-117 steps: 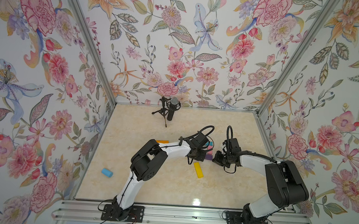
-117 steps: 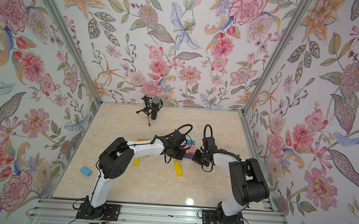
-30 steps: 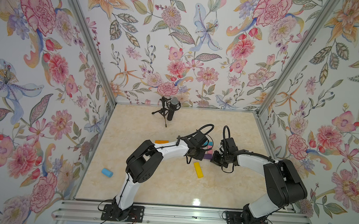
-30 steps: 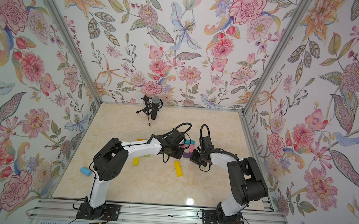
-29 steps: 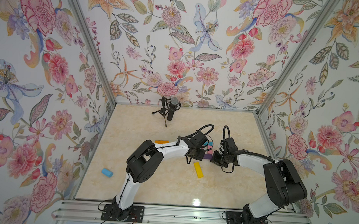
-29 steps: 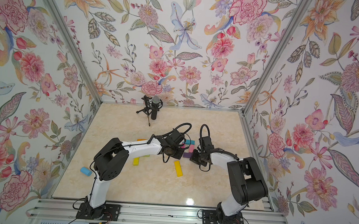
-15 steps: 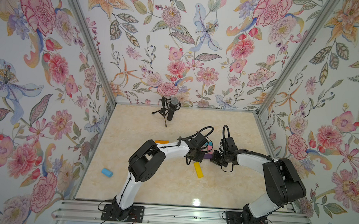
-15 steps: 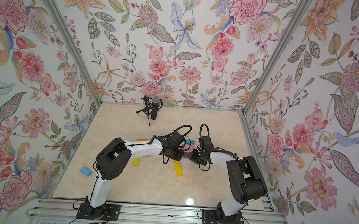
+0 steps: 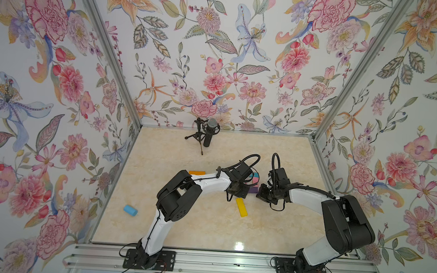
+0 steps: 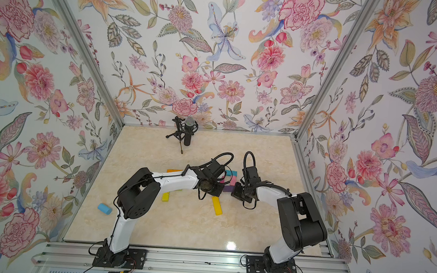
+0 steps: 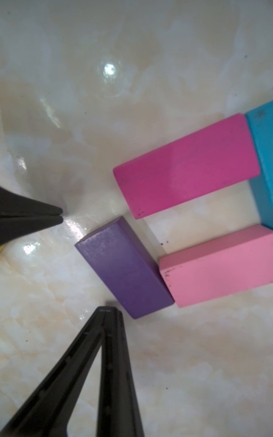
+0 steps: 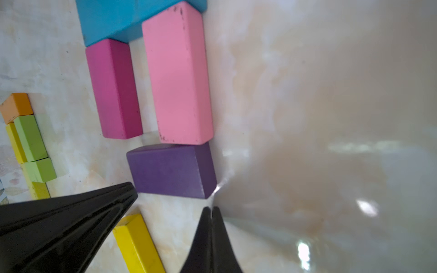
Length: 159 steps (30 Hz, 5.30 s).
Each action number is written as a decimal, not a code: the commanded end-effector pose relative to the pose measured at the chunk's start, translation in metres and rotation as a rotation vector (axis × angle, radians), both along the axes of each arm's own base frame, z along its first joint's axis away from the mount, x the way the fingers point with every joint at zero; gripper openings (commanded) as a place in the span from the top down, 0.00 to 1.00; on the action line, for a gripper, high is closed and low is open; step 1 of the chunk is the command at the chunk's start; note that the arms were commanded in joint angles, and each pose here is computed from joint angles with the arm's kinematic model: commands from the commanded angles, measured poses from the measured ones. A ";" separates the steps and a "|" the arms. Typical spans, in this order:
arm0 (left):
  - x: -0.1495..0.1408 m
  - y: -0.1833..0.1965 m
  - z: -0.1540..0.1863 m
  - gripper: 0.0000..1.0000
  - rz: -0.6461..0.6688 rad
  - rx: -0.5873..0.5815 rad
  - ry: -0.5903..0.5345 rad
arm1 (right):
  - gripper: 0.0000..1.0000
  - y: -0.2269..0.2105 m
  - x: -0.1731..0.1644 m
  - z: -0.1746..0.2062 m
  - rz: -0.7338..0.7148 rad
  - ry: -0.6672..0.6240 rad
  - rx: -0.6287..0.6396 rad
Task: Assemble the letter p with building blocks
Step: Assemble the building block at the center of the board, then adjust the building block at the center of the board.
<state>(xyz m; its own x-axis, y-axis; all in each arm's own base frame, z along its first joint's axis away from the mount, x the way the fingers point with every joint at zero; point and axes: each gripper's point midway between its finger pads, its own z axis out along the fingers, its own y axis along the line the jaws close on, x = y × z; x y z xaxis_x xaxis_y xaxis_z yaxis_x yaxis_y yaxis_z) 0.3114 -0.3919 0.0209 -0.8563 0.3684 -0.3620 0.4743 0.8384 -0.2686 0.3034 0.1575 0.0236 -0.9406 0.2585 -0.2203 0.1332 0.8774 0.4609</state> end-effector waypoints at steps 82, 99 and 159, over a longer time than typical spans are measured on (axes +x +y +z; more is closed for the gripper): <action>0.013 0.083 0.041 1.00 0.168 0.029 -0.087 | 1.00 0.032 0.000 -0.004 0.066 0.032 0.029; -0.079 0.066 0.018 1.00 0.009 -0.043 0.095 | 1.00 0.021 -0.031 0.011 0.096 0.040 0.039; -0.041 0.069 -0.026 1.00 0.085 0.036 0.111 | 1.00 0.051 -0.049 -0.023 0.101 0.138 0.110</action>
<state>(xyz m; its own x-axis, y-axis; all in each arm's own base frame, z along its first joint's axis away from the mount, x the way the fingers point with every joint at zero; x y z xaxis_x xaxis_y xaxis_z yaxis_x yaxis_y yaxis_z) 0.2811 -0.3559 0.0194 -0.9010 0.2902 -0.3225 0.4066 0.8242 -0.3942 0.2665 0.2298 0.0160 -0.9859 0.1366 -0.0971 0.0485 0.7870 0.6150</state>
